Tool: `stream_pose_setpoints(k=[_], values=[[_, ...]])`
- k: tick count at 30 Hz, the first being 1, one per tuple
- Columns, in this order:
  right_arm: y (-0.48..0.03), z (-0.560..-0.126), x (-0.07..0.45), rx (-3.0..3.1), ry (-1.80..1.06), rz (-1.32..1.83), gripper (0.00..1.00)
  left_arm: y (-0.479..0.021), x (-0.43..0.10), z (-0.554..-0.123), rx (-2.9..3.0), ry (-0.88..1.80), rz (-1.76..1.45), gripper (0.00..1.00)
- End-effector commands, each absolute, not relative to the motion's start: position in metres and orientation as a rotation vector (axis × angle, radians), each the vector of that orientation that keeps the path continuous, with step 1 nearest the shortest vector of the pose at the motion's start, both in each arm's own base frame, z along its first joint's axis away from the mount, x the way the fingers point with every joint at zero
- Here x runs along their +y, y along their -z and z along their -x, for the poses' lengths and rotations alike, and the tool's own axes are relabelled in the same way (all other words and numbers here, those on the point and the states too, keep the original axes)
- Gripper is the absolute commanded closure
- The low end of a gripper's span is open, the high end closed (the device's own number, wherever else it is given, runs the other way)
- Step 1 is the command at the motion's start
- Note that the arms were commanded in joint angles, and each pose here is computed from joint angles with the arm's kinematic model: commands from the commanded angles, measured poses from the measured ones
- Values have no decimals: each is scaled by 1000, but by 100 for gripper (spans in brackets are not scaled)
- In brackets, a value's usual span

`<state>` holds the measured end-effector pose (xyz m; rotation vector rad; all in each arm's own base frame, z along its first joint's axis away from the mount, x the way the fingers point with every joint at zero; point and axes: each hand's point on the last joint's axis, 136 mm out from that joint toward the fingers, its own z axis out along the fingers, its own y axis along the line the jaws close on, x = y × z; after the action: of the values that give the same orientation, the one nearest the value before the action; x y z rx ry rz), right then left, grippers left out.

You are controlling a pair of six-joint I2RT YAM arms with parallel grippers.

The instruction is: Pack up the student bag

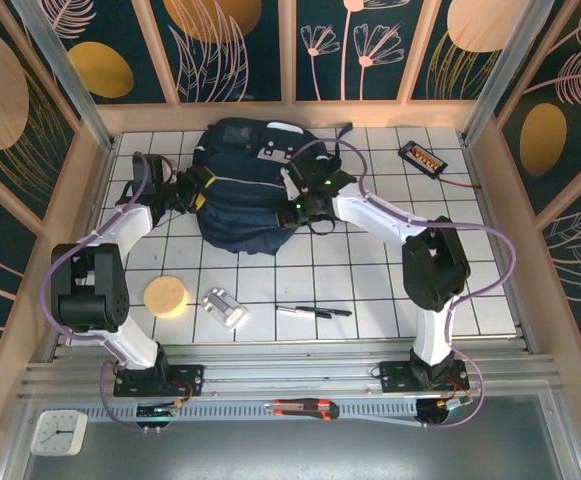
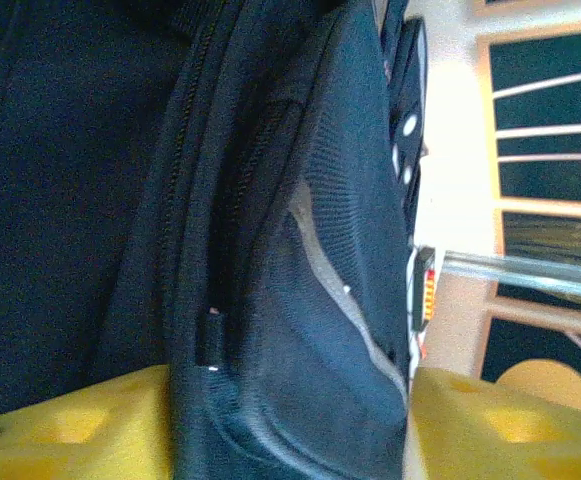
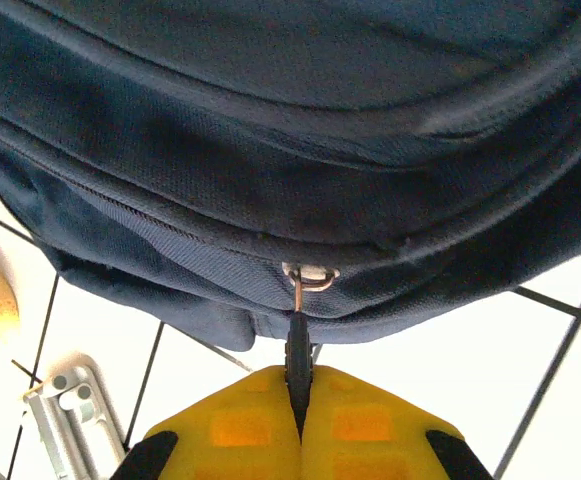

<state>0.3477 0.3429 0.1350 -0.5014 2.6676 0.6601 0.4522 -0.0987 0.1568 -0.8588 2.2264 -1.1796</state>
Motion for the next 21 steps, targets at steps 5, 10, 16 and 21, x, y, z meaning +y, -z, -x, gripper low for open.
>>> stream_pose_setpoints(k=[5,10,16,21], values=[[-159,-358,365,2640,-715,497,100,-181,-95,-426,2218,1134,784,12],[-159,-355,377,2636,-766,515,100,-200,-94,-402,2188,1140,811,2],[-163,-353,392,2618,-811,554,100,-207,-111,-373,2080,1356,942,1],[-164,-348,402,2622,-816,600,100,-207,-142,-367,2061,1466,957,1]])
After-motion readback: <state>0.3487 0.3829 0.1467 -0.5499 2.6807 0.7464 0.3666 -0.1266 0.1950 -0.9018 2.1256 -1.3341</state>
